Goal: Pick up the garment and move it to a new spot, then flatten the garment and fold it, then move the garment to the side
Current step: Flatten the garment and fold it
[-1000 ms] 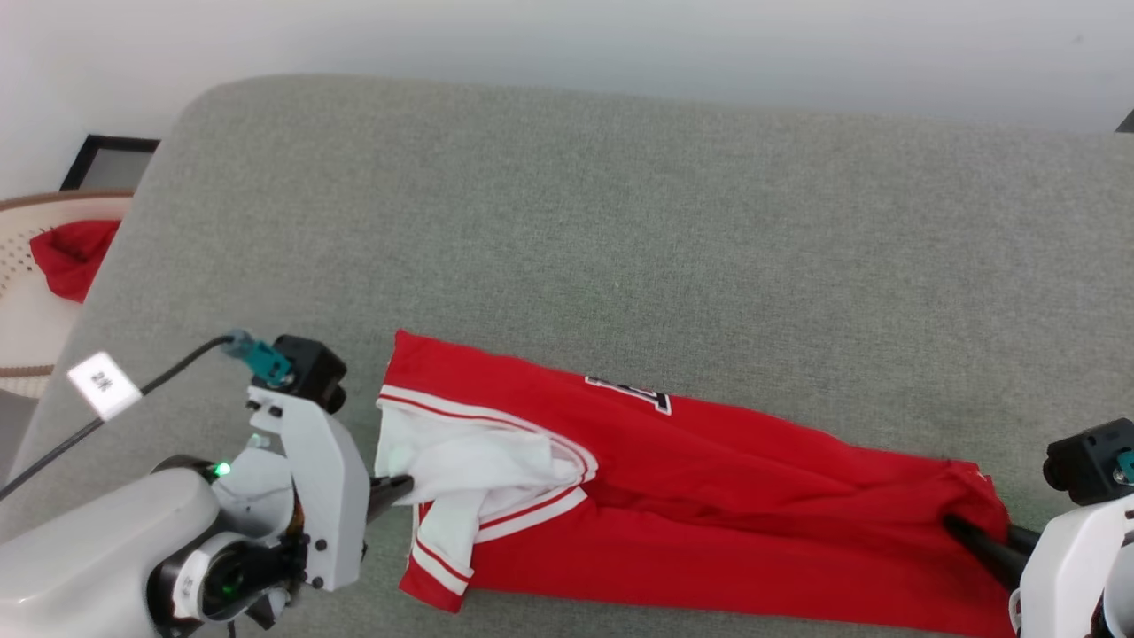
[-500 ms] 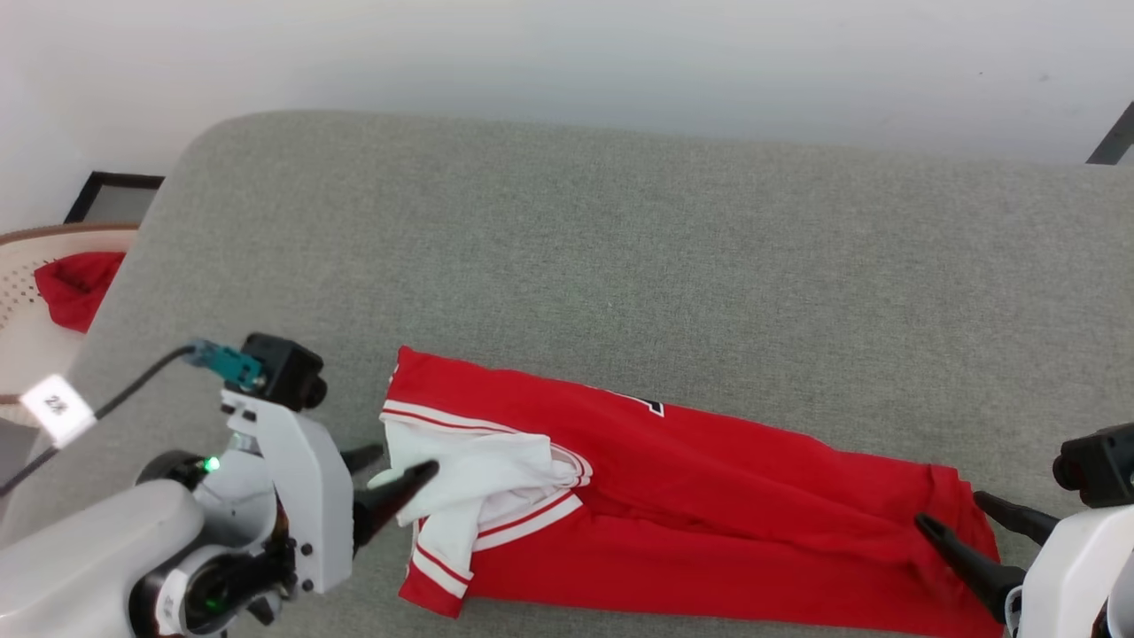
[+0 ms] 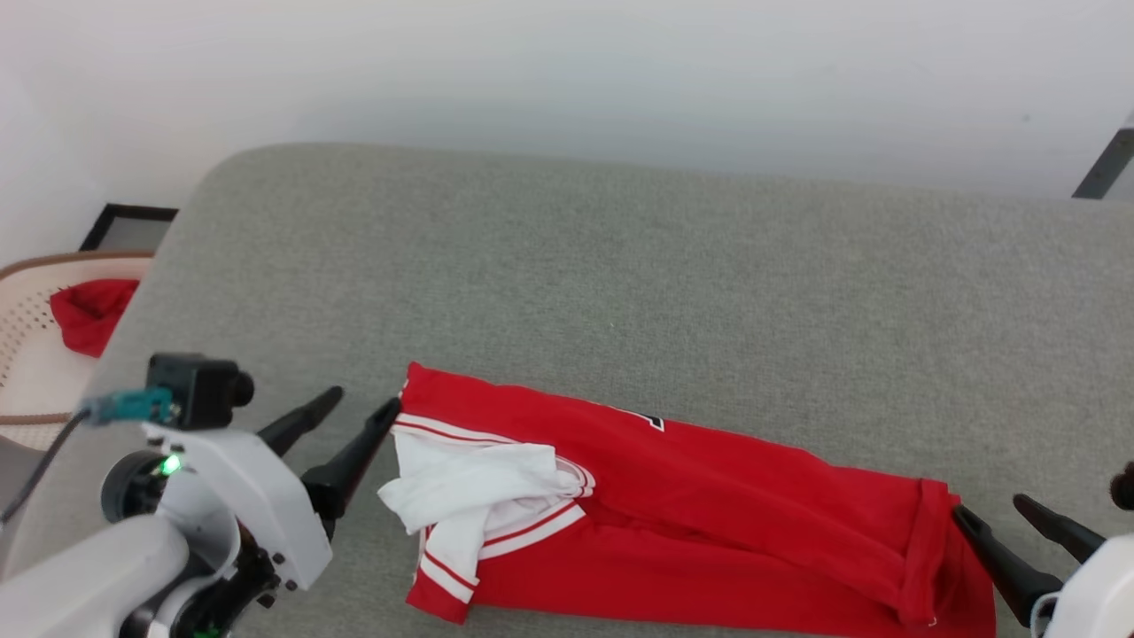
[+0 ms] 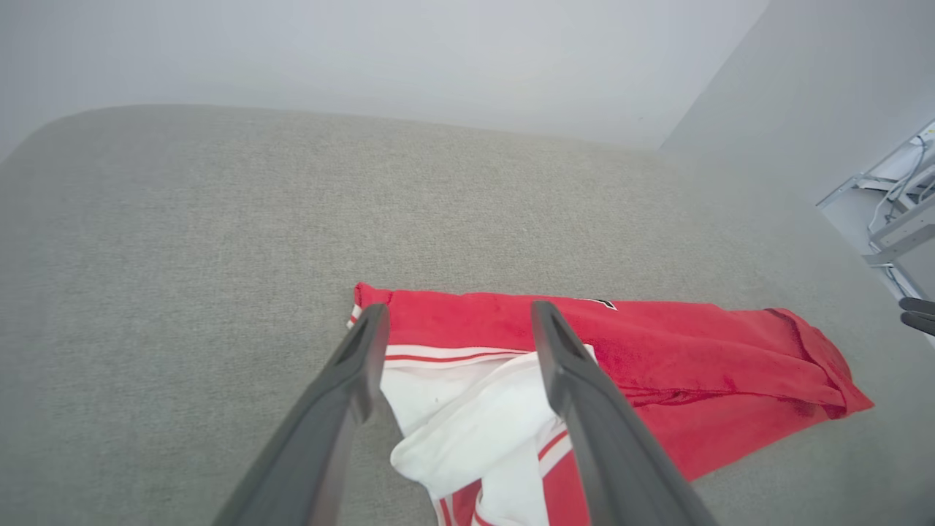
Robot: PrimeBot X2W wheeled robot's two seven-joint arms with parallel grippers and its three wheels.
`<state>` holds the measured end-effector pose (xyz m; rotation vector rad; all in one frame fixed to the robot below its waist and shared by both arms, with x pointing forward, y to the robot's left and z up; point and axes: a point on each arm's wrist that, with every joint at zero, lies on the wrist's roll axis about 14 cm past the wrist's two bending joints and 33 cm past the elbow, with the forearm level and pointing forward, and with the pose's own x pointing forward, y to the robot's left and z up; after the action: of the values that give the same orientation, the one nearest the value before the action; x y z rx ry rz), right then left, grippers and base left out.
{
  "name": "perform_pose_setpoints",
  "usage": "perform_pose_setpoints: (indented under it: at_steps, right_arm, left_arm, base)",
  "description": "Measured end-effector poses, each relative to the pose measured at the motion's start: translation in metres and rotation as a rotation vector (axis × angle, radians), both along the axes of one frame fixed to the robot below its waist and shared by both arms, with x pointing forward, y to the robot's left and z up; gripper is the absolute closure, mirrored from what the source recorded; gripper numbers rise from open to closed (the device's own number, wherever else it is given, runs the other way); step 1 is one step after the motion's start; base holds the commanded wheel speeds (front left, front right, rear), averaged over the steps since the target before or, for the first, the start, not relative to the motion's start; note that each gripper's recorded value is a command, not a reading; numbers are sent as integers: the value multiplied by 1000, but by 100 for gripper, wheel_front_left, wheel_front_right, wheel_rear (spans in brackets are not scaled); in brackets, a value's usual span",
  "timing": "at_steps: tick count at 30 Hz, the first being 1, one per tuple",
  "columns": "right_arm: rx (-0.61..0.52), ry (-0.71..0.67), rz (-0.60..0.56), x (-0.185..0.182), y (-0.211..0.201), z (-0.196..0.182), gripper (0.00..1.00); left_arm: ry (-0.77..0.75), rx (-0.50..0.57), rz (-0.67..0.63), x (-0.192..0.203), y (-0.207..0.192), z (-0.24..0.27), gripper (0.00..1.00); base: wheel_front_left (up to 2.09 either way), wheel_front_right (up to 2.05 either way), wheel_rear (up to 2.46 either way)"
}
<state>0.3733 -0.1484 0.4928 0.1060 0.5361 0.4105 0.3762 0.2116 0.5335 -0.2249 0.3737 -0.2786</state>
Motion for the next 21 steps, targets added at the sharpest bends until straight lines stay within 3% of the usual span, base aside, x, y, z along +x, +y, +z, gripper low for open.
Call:
perform_pose_setpoints:
  at_steps: [8,21]
  right_arm:
    - [7,-4,-67,-7,-14,-2,0]
    - [-29,156,-106,-17,-28,-37,0]
  left_arm:
    - [-153,4,91,-12,22,11,0]
    - [-295,-39,230,-34,47,11,0]
  base:
    - [0,0,0]
    - [0,0,0]
